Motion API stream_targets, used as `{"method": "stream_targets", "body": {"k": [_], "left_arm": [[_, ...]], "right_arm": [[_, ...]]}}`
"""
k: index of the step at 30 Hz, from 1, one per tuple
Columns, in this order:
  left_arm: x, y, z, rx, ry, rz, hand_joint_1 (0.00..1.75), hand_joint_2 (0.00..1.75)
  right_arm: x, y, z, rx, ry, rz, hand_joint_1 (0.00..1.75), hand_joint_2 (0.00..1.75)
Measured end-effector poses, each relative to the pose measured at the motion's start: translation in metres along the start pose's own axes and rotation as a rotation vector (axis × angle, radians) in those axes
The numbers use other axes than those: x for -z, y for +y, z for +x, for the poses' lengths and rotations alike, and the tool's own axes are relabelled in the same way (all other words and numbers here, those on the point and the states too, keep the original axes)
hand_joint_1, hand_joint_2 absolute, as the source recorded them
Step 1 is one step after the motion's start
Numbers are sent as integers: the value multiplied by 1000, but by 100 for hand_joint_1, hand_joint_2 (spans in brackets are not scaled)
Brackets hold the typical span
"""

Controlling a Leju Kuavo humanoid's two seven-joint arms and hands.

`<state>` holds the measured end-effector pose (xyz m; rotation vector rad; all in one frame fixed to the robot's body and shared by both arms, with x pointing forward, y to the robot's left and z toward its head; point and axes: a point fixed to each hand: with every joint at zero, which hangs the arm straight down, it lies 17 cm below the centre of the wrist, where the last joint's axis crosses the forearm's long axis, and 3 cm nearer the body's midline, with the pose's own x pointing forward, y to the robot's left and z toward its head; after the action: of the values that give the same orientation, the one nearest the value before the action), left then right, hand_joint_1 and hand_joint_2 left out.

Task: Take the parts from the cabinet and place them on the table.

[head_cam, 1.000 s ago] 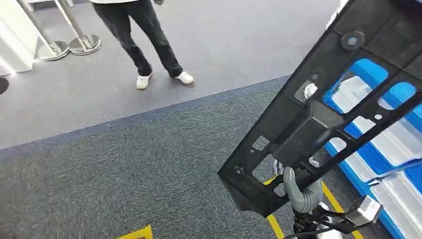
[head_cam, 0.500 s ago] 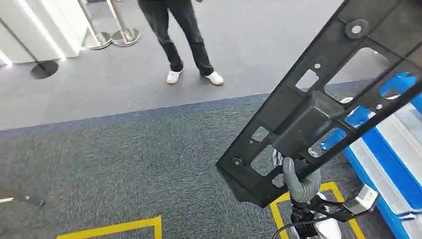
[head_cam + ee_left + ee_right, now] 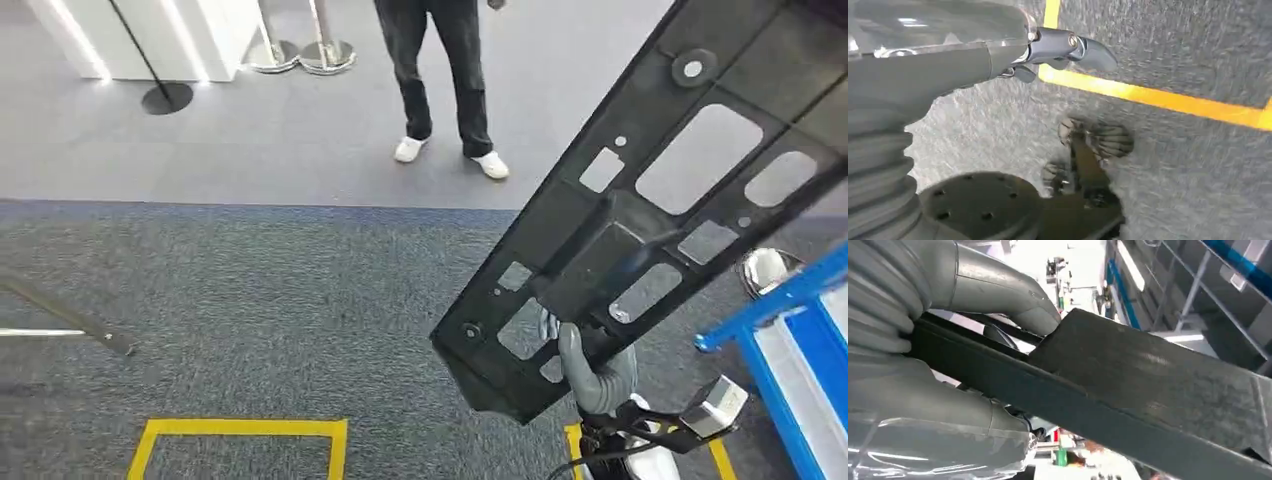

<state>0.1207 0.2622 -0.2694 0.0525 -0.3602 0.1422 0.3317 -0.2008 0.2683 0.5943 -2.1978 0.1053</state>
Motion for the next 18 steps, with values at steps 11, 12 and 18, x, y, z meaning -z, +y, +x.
{"method": "stream_targets", "body": {"k": [11, 12, 18], "left_arm": [[-1, -1, -3, -6, -3, -6, 0, 175], [-1, -1, -3, -6, -2, -6, 0, 175], [-1, -4, 1, -8, -19, -13, 0, 175]], "right_arm": [[1, 1, 1, 0, -3, 3, 164, 175], [2, 1, 2, 1, -5, 5, 164, 175], [2, 2, 2, 5, -5, 7, 164, 175]]}}
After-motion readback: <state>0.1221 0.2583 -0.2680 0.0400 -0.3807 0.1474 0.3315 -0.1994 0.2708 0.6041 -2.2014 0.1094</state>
